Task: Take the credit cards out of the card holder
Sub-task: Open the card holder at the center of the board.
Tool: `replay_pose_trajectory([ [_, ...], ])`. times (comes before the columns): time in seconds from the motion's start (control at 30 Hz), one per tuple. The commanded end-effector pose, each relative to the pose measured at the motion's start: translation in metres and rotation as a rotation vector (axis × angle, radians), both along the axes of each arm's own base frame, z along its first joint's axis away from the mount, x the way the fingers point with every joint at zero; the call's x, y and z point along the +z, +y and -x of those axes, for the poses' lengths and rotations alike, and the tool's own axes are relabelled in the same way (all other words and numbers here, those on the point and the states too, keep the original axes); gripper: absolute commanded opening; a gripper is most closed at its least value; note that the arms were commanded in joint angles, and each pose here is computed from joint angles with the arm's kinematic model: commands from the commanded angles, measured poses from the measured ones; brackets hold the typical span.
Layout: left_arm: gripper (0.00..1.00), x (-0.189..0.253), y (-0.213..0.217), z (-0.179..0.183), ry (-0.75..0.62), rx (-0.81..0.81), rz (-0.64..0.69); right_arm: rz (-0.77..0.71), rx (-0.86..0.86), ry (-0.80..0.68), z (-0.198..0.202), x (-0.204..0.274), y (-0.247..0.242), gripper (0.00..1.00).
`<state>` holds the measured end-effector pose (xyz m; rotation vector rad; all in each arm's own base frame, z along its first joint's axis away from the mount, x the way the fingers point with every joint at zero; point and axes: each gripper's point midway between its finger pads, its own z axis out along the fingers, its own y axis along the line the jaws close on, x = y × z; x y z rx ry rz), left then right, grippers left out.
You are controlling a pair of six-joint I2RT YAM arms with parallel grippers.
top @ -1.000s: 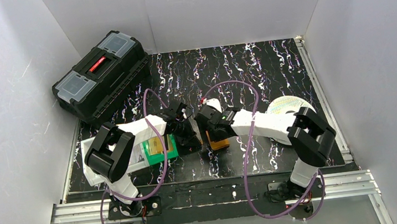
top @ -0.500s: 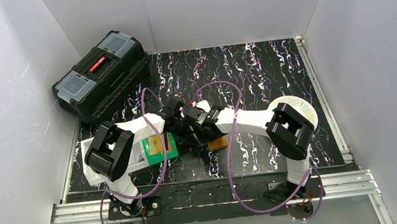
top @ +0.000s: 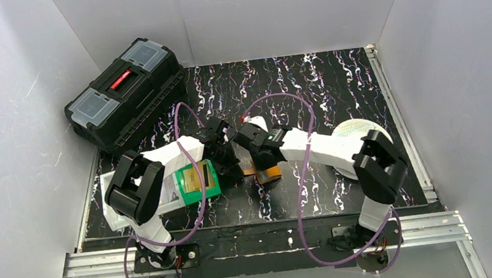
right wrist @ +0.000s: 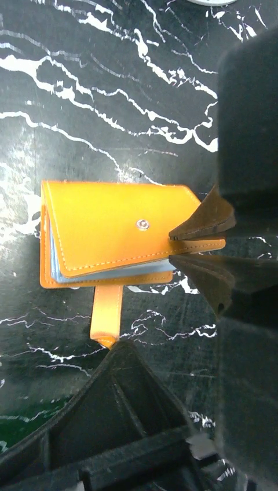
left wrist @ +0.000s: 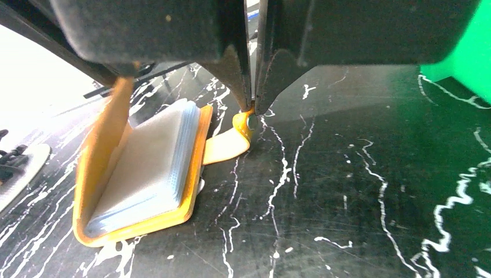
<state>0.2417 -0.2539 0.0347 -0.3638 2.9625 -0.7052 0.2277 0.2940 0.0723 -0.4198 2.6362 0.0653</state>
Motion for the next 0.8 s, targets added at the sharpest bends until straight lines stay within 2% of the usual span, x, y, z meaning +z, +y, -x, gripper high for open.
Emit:
replay_pose_trajectory([
  [0.0,0.0,-0.001,0.016,-0.002,-0.001,-0.013,-0.086,-0.068,-0.043,-0.01,0.0,0.026,-0.013,0.19],
  [0.2,0.0,0.003,0.017,-0.005,-0.014,-0.04,-0.101,-0.114,-0.118,0.051,0.001,0.022,-0.037,0.11],
  [0.43,0.0,0.004,0.017,-0.005,-0.013,-0.078,-0.104,-0.129,-0.222,0.148,0.008,-0.007,-0.074,0.13],
  [0.6,0.0,0.003,0.018,-0.004,-0.012,-0.096,-0.113,-0.153,-0.25,0.179,0.012,-0.016,-0.081,0.15],
  [0.77,0.0,0.008,0.018,-0.006,-0.029,-0.116,-0.114,-0.189,-0.255,0.165,0.01,-0.012,-0.078,0.1],
])
